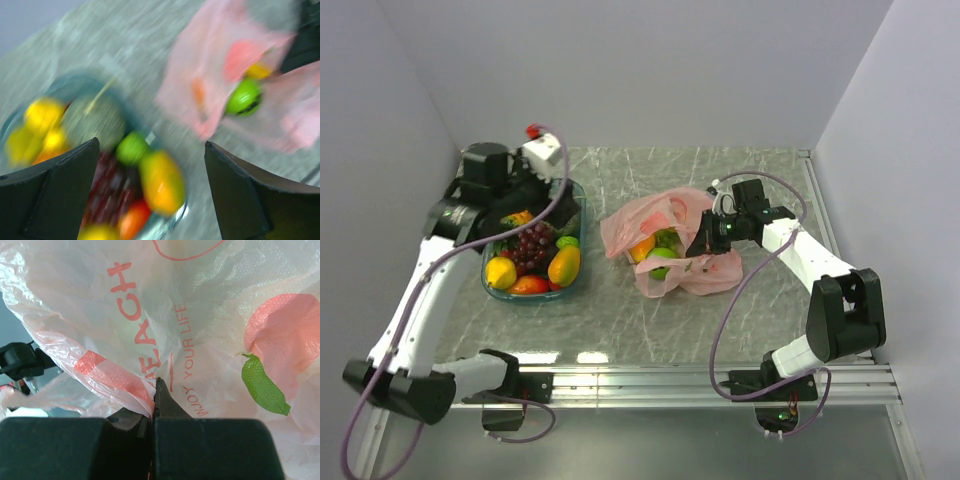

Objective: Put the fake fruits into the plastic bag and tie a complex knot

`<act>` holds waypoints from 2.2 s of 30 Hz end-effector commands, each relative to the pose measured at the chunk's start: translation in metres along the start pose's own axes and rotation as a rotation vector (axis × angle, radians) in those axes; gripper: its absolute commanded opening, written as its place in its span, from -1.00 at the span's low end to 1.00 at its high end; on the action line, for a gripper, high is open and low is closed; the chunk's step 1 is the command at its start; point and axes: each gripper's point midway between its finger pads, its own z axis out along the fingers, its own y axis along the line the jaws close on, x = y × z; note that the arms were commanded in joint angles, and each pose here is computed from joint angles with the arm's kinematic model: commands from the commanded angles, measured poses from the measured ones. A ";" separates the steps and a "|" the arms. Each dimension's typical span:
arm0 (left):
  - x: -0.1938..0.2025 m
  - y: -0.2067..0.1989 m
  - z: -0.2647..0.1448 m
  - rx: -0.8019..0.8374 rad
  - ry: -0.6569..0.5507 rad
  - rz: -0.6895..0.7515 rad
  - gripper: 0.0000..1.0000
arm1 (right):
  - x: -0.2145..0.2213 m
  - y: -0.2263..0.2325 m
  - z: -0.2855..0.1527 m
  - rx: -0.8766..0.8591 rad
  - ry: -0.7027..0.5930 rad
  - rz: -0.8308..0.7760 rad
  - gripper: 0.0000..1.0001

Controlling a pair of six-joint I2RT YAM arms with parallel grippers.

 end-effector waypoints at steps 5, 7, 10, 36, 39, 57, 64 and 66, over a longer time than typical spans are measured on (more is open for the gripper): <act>0.128 0.053 -0.091 -0.414 0.446 -0.095 0.86 | 0.000 0.004 -0.001 0.008 -0.010 -0.073 -1.00; 0.153 0.057 -0.106 -0.488 0.531 -0.108 0.90 | 0.000 0.003 -0.001 0.011 -0.009 -0.075 -1.00; 0.188 0.057 -0.120 -0.542 0.659 -0.130 0.95 | -0.001 0.004 -0.001 0.010 -0.012 -0.074 -1.00; 0.251 0.108 -0.088 -0.546 0.629 -0.072 0.99 | -0.005 0.010 -0.004 -0.002 -0.020 -0.081 -1.00; 0.253 0.107 -0.082 -0.515 0.611 -0.069 0.99 | -0.007 0.011 -0.004 0.000 -0.020 -0.082 -1.00; 0.274 0.108 -0.067 -0.443 0.597 -0.062 0.77 | -0.011 0.010 -0.005 0.007 -0.019 -0.077 -1.00; 0.264 0.093 -0.089 -0.449 0.618 -0.084 0.36 | -0.010 0.009 -0.005 0.009 -0.017 -0.072 -1.00; 0.260 0.084 -0.097 -0.438 0.631 -0.106 0.34 | -0.010 0.010 -0.005 0.006 -0.020 -0.072 -1.00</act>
